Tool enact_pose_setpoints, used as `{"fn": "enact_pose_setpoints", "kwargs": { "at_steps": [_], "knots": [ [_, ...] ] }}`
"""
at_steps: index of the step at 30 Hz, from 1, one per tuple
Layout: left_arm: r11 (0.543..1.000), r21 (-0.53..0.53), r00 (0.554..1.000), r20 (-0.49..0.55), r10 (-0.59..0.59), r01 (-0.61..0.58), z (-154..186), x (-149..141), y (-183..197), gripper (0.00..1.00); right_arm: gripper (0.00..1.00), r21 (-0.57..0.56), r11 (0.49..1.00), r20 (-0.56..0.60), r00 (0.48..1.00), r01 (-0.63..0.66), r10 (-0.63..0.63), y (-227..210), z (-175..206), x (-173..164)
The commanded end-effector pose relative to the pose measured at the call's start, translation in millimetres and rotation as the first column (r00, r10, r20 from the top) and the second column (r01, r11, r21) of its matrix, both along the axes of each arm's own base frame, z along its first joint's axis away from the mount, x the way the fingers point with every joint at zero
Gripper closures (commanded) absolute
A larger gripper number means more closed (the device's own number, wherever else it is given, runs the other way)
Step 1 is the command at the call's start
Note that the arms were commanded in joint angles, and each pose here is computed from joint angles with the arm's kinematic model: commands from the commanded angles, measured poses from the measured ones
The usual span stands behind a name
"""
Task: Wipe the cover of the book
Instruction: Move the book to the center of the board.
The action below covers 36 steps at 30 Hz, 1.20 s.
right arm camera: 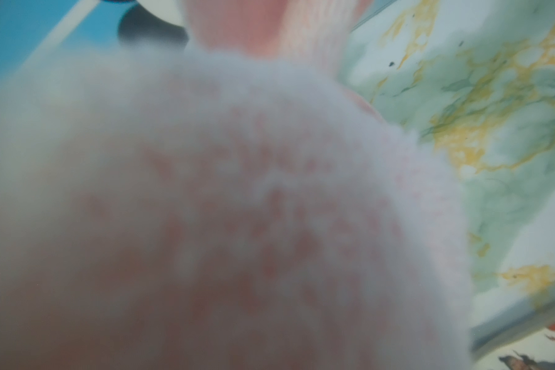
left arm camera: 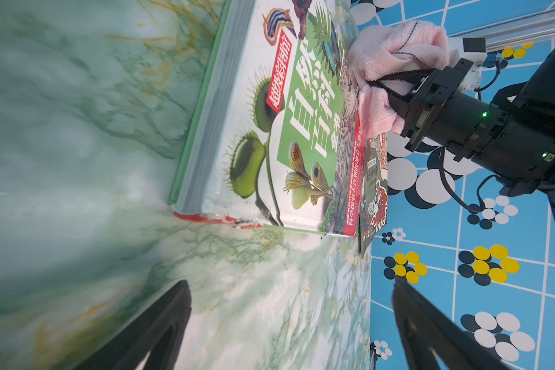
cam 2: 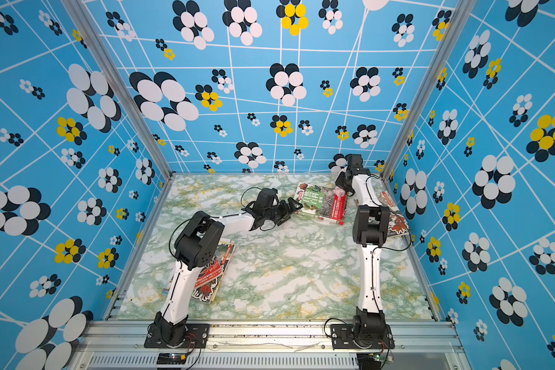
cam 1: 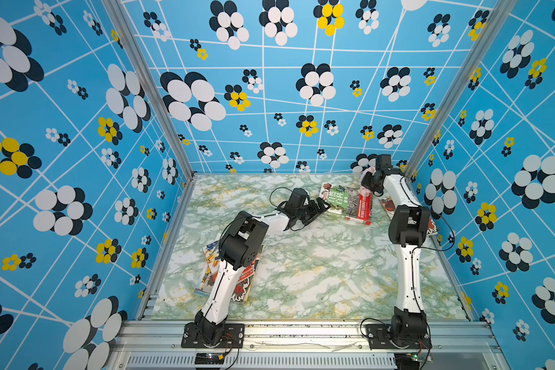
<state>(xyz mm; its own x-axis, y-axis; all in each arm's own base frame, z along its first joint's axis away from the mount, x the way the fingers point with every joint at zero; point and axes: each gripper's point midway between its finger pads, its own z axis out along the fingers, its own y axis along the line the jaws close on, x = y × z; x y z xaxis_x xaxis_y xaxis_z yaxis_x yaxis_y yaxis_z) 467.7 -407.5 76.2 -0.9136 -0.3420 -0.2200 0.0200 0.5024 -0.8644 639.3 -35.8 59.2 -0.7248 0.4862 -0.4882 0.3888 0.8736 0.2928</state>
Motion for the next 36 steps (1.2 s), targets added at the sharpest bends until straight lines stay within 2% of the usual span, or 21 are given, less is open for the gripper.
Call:
{"fn": "enact_pose_setpoints", "kwargs": {
  "at_steps": [1, 7, 11, 13, 22, 26, 30, 36],
  "knots": [
    [0.998, 0.033, 0.998, -0.041, -0.045, 0.046, -21, -9, -5, 0.01, 1.0, 0.051, 0.999, -0.104, 0.994, -0.014, 0.019, -7, -30, -16],
    [0.998, 0.04, 0.997, -0.054, -0.051, 0.054, -24, -10, -6, 0.01, 1.0, 0.082, 0.996, -0.203, 0.978, -0.026, 0.042, -6, -44, -36],
    [0.998, 0.04, 0.997, -0.051, -0.051, 0.053, -23, -7, -5, 0.01, 1.0, 0.267, 0.963, -0.254, 0.961, -0.042, 0.113, 24, -55, -55],
    [0.998, 0.041, 0.997, -0.052, -0.052, 0.054, -23, -8, -3, 0.01, 1.0, 0.317, 0.947, -0.251, 0.959, -0.049, 0.133, 36, -57, -63],
    [0.999, 0.048, 0.998, -0.066, -0.014, 0.017, -28, -5, 28, 0.01, 1.0, 0.357, 0.931, -0.22, 0.963, -0.072, 0.159, 64, -50, -120],
    [0.997, 0.074, 0.998, -0.065, 0.006, -0.001, -27, -7, 52, 0.01, 1.0, 0.364, 0.926, -0.224, 0.956, -0.099, 0.191, 88, -53, -158],
    [0.996, 0.093, 0.998, -0.057, 0.015, -0.01, -23, -13, 74, 0.01, 1.0, 0.36, 0.914, -0.203, 0.941, -0.187, 0.272, 137, -50, -198],
    [0.989, 0.149, 0.998, -0.057, 0.01, -0.002, -29, -41, 102, 0.01, 1.0, 0.358, 0.882, -0.188, 0.901, -0.307, 0.39, 196, -61, -273]
  ]
}}
